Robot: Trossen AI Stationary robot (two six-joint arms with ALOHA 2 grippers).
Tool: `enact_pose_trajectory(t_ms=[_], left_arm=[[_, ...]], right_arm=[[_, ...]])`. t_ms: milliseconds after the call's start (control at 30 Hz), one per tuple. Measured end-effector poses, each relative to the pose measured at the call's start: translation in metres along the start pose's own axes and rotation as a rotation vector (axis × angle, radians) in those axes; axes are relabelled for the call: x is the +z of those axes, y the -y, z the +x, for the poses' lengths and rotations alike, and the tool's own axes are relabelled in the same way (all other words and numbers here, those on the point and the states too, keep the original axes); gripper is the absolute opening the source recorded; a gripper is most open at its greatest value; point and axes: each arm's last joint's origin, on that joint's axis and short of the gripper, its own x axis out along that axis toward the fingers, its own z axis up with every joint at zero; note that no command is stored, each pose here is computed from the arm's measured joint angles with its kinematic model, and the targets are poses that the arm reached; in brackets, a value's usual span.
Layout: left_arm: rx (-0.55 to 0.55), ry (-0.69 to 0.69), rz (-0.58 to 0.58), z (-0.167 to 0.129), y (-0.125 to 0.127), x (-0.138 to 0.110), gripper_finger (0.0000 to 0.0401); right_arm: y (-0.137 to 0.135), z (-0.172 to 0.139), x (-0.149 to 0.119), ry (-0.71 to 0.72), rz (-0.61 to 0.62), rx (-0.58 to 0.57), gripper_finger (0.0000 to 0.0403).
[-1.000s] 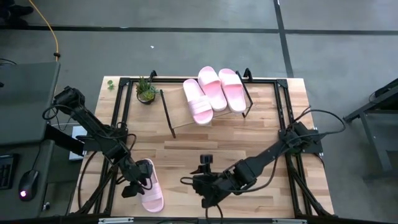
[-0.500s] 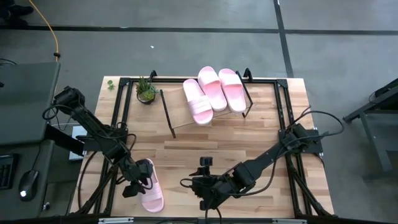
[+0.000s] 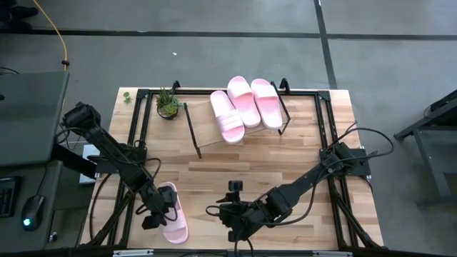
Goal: Pick and place slides into the shelf
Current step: Put the pink slide on the shelf
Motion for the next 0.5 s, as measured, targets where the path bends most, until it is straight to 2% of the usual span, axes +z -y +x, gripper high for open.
enact_pose_trajectory(t_ms=[300, 400, 500], left_arm=[[-0.012, 0.017, 0.015, 0.0013, 0.0012, 0.0015, 0.0177], [-0.011, 0.018, 0.016, 0.0013, 0.0012, 0.0016, 0.0158], [-0.007, 0.023, 0.016, 0.0013, 0.0010, 0.0017, 0.0123]], right_arm=[[0.0000, 0.0001, -0.0001, 0.000, 0.000, 0.000, 0.0170], [0.0001, 0.0002, 0.0001, 0.001, 0.001, -0.001, 0.0170], [0.0002, 0.0002, 0.0003, 0.003, 0.002, -0.003, 0.0170]])
